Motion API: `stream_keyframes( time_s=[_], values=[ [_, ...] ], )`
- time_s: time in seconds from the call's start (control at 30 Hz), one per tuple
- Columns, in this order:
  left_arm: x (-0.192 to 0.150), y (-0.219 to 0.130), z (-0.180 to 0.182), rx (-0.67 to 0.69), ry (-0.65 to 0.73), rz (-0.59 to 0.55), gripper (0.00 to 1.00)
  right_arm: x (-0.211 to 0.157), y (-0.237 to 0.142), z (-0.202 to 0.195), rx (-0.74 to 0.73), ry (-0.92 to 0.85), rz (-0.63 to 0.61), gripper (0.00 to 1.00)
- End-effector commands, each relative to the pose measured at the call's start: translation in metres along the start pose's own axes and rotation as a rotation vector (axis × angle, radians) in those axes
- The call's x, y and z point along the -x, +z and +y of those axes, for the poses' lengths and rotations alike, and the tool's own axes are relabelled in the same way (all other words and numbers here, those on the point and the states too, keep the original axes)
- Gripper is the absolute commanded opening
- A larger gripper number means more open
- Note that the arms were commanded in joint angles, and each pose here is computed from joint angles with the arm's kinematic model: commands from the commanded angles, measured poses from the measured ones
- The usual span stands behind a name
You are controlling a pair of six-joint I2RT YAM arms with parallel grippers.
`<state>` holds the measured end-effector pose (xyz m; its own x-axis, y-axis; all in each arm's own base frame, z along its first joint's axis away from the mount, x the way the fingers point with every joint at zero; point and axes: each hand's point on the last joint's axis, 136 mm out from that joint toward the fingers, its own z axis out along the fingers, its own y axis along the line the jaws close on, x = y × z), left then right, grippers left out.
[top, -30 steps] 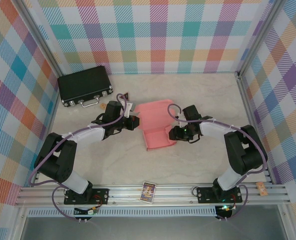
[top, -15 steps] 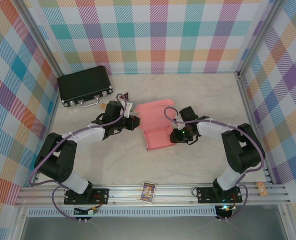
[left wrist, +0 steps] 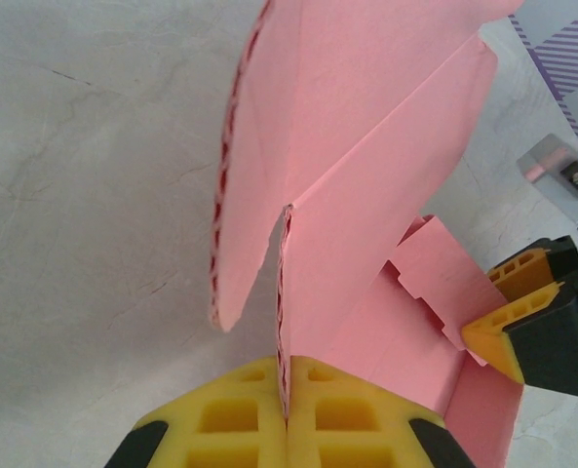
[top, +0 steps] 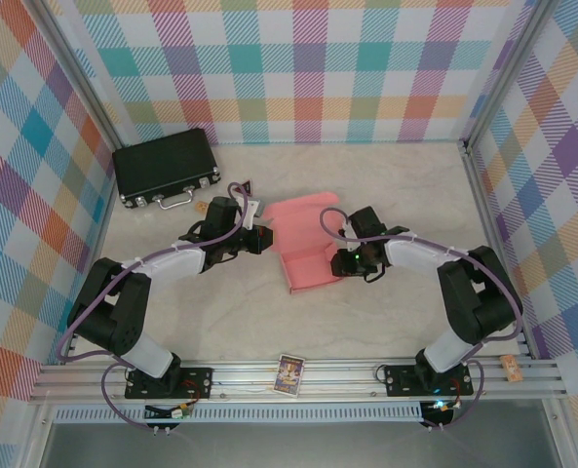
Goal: Fold the paper box
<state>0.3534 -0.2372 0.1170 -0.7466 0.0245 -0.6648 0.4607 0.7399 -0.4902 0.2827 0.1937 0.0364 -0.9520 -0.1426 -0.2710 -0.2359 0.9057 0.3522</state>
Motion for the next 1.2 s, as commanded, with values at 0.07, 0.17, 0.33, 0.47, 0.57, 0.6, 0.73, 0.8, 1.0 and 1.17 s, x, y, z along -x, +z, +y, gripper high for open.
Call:
stream_keyframes(
  time_s=[0.07,0.17,0.33,0.47,0.57,0.6,0.73,0.8,1.0,1.17],
  values=[
    [0.015,-0.003,-0.006,-0.027,0.024,-0.036,0.0,0.021,-0.014,0.009,0.007,0.001,-0.072,0.38],
    [0.014,-0.002,-0.006,-0.027,0.023,-0.034,0.0,0.021,-0.011,0.007,-0.002,0.003,-0.064,0.34],
    [0.014,-0.002,-0.005,-0.026,0.023,-0.033,0.0,0.015,-0.004,0.003,-0.01,0.001,-0.032,0.24],
    [0.014,-0.002,-0.005,-0.023,0.021,-0.034,0.0,0.011,-0.001,0.001,-0.017,-0.001,-0.025,0.19],
    [0.015,-0.002,-0.005,-0.024,0.022,-0.036,0.0,0.009,0.001,-0.002,-0.031,-0.004,-0.018,0.17],
    [0.016,-0.002,-0.005,-0.025,0.024,-0.039,0.0,0.007,0.001,-0.004,-0.037,-0.004,-0.013,0.17],
    [0.015,-0.001,-0.005,-0.028,0.02,-0.037,0.0,0.004,0.003,-0.007,-0.056,-0.013,-0.005,0.17],
    [0.014,0.0,-0.005,-0.029,0.018,-0.034,0.0,0.003,0.003,-0.008,-0.072,-0.018,0.0,0.17],
    [0.015,0.0,-0.005,-0.029,0.016,-0.035,0.0,0.001,0.004,-0.011,-0.143,-0.047,0.012,0.16],
    [0.015,0.0,-0.005,-0.029,0.017,-0.037,0.0,0.002,0.002,-0.014,-0.212,-0.066,-0.001,0.11]
  ],
)
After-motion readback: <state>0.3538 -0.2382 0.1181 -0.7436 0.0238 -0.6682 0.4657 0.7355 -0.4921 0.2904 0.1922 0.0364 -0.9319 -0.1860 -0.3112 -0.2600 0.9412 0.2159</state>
